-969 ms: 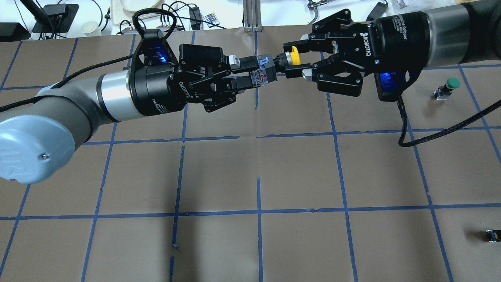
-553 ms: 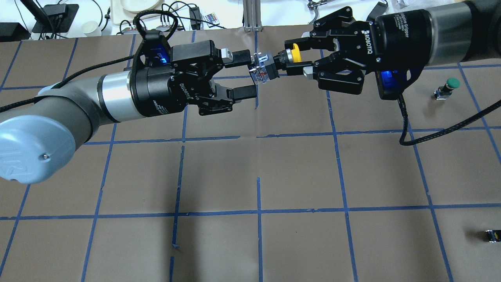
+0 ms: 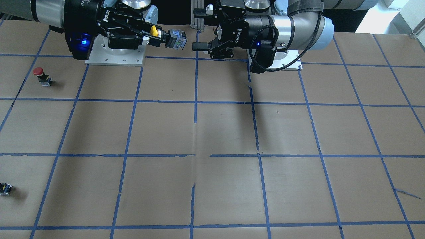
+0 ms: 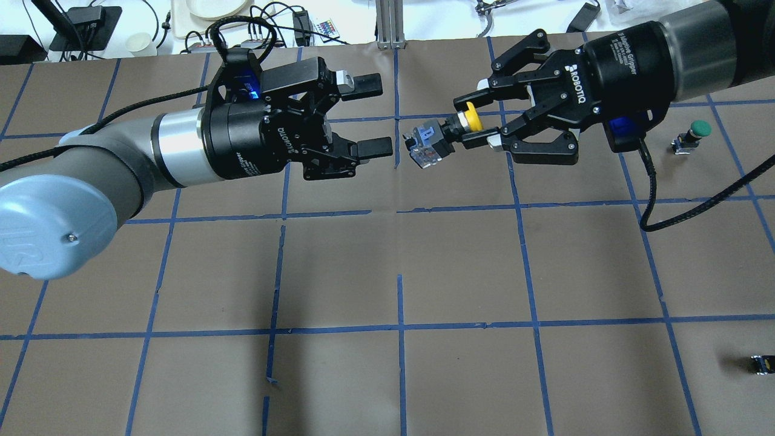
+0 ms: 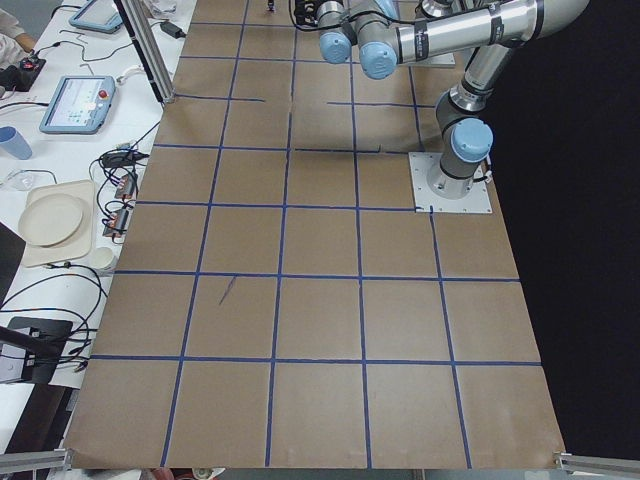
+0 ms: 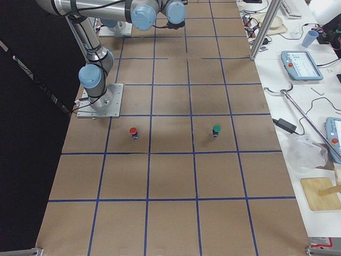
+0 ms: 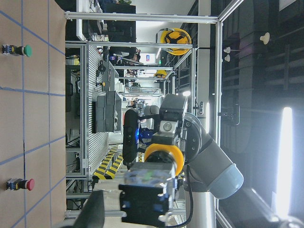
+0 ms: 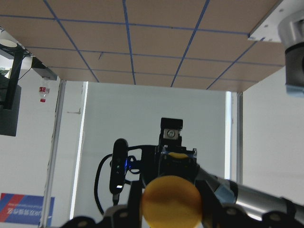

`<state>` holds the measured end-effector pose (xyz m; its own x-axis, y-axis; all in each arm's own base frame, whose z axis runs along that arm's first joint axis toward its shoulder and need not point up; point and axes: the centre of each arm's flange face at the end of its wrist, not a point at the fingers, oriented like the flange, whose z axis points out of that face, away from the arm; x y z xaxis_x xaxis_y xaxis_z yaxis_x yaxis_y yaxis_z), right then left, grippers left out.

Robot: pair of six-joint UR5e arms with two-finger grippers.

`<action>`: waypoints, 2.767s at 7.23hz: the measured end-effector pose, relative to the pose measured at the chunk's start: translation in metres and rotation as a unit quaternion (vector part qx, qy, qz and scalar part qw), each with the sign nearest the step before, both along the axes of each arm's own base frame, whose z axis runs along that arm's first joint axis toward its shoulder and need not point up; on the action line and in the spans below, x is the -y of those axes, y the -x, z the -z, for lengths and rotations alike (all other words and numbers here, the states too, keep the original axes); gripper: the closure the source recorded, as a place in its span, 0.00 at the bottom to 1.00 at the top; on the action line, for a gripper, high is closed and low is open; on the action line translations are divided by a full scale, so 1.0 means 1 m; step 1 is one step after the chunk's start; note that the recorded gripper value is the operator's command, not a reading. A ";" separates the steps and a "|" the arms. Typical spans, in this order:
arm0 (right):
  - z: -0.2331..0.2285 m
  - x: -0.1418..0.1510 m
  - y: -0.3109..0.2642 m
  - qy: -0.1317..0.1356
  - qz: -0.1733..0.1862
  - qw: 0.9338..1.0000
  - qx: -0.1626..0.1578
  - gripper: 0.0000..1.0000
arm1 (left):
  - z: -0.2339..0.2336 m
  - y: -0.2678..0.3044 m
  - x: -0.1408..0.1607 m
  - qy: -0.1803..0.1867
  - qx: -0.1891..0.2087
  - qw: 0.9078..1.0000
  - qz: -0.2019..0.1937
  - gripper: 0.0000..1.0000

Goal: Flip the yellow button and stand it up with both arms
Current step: 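Open the left gripper and withdraw it while the right gripper carries the button away, then lower the button upright onto the table with the right gripper, cap up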

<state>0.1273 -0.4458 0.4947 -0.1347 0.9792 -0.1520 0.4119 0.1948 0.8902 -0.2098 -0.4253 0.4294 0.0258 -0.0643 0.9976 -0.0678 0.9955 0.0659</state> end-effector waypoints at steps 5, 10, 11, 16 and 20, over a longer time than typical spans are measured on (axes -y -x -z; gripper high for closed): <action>0.002 0.000 0.069 0.206 -0.275 0.906 -0.248 0.96 | 0.046 -0.081 0.035 -0.033 0.298 0.953 0.045 0.01; 0.033 0.000 0.177 0.340 -0.535 0.721 -0.280 0.95 | -0.036 -0.120 0.059 0.026 0.674 0.734 0.079 0.01; 0.049 0.004 0.188 0.372 -0.565 0.679 -0.285 0.95 | -0.054 -0.099 0.059 0.048 0.717 0.688 0.098 0.01; 0.101 0.001 0.264 0.484 -0.687 0.487 -0.237 0.94 | -0.079 -0.095 0.084 0.046 0.696 0.712 0.079 0.01; 0.149 0.013 0.326 0.520 -0.731 0.397 -0.192 0.93 | -0.083 -0.121 0.086 -0.005 0.715 0.698 0.040 0.01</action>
